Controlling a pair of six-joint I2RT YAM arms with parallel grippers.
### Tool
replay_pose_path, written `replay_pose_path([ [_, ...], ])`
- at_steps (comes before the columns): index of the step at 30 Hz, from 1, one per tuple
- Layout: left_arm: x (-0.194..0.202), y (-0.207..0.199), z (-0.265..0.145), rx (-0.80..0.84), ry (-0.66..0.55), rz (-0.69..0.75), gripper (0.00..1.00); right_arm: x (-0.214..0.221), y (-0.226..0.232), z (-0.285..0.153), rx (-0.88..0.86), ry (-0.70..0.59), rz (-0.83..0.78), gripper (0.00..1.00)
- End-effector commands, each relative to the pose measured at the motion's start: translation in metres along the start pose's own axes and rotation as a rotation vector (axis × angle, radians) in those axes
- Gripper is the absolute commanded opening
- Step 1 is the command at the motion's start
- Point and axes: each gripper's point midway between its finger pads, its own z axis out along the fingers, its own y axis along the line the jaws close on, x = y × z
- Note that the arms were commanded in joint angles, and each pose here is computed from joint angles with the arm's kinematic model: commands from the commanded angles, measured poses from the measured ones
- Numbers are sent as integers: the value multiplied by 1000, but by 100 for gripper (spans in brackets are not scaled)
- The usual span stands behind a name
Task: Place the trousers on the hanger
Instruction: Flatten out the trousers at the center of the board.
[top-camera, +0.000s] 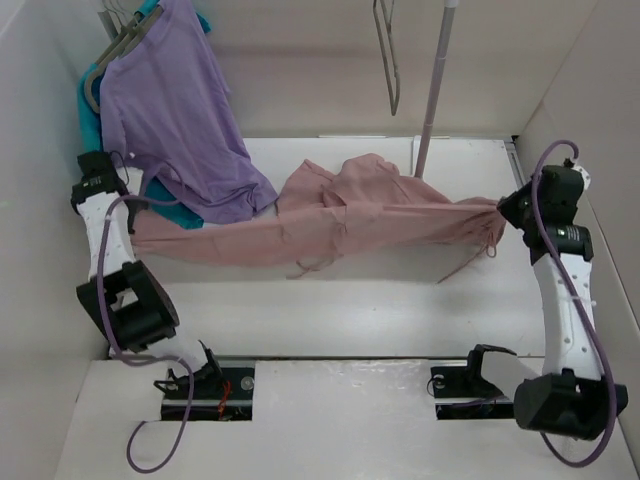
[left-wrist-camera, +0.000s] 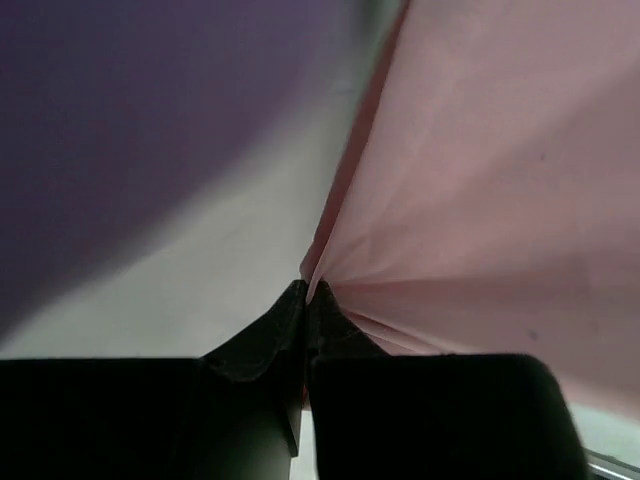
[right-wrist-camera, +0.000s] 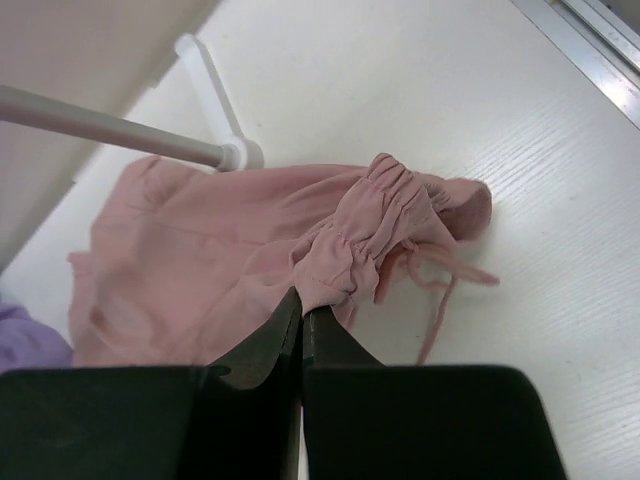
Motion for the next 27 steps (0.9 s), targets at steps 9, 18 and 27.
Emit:
replay_pose_path([
  [9, 85, 6, -21, -103, 244, 154, 0, 39, -47, -39, 79, -56, 209, 0],
  [18, 135, -14, 7, -73, 422, 214, 45, 77, -111, -70, 256, -176, 483, 48],
  [27, 66, -43, -24, 147, 183, 223, 72, 32, -104, -83, 281, -292, 441, 99],
])
